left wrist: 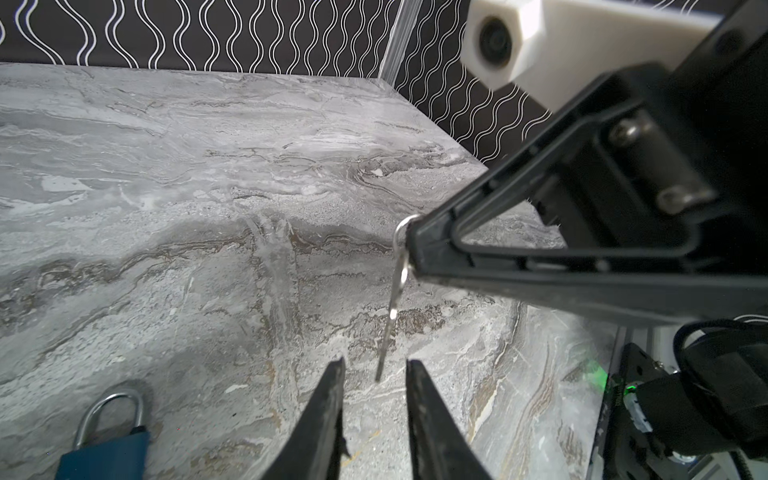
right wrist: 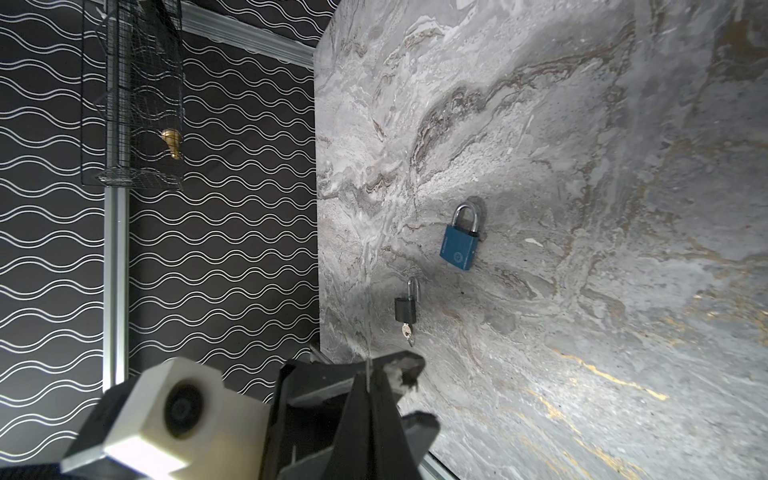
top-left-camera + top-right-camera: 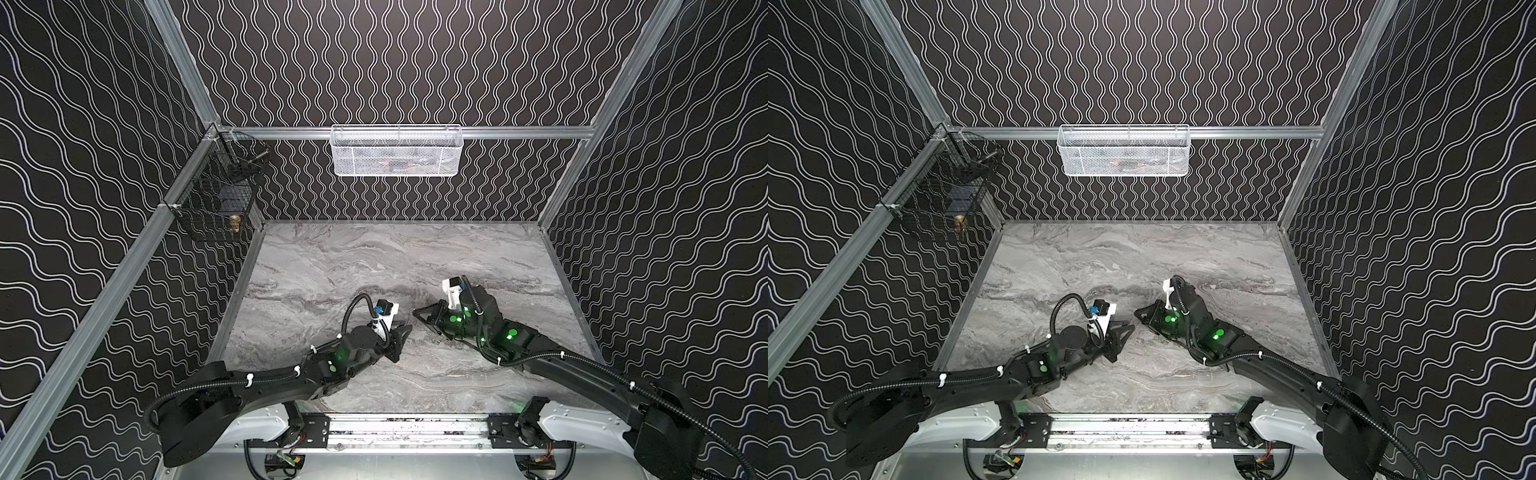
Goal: Unlock with the key
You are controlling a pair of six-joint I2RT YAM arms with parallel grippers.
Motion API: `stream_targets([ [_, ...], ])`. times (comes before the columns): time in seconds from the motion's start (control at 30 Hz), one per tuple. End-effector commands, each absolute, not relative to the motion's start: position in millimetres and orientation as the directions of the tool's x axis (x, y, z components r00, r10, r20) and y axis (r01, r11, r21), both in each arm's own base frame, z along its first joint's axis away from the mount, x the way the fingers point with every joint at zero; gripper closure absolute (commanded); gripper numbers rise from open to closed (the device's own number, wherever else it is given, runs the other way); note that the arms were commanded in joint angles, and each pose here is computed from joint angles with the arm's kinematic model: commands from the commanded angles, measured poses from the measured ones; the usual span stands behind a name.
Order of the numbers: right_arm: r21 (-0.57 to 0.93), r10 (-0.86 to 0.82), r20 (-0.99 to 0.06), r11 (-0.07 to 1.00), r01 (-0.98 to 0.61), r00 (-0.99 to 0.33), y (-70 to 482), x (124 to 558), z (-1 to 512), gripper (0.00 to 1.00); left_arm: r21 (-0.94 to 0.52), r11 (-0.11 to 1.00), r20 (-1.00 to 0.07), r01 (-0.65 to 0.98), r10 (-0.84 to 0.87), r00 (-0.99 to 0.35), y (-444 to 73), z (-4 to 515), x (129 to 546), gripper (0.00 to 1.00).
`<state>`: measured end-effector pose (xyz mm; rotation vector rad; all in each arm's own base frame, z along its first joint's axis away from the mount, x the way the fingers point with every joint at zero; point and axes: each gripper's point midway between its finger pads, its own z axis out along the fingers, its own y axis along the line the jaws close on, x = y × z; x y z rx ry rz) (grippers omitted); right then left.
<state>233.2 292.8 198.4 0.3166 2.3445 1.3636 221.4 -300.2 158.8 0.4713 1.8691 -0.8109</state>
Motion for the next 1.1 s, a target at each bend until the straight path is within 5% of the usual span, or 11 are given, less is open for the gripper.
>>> stream_targets([
  [0.0, 0.880, 0.392, -0.242, 0.475, -0.030, -0.887, 296.3, 234.8, 207.9, 1.00, -0.312, 0.669, -0.929, 0.675, -0.064, -0.365, -306.7, 175.3, 223.9, 0.74],
  [0.63, 0.875, 0.382, -0.262, 0.481, -0.051, -0.886, 296.9, 235.1, 210.4, 1.00, -0.314, 0.666, -0.925, 0.677, -0.054, -0.377, -310.5, 171.5, 231.8, 1.00],
  [0.9, 0.808, 0.350, -0.440, 0.557, -0.194, -0.827, 279.0, 244.1, 230.3, 0.61, -0.294, 0.643, -0.919, 0.707, 0.014, -0.395, -292.1, 171.7, 232.3, 1.00],
  [1.07, 0.740, 0.182, -0.596, 0.504, -0.446, -0.782, 283.8, 238.7, 254.5, 0.54, -0.306, 0.569, -0.912, 0.763, 0.055, -0.406, -285.7, 182.8, 227.7, 1.00],
])
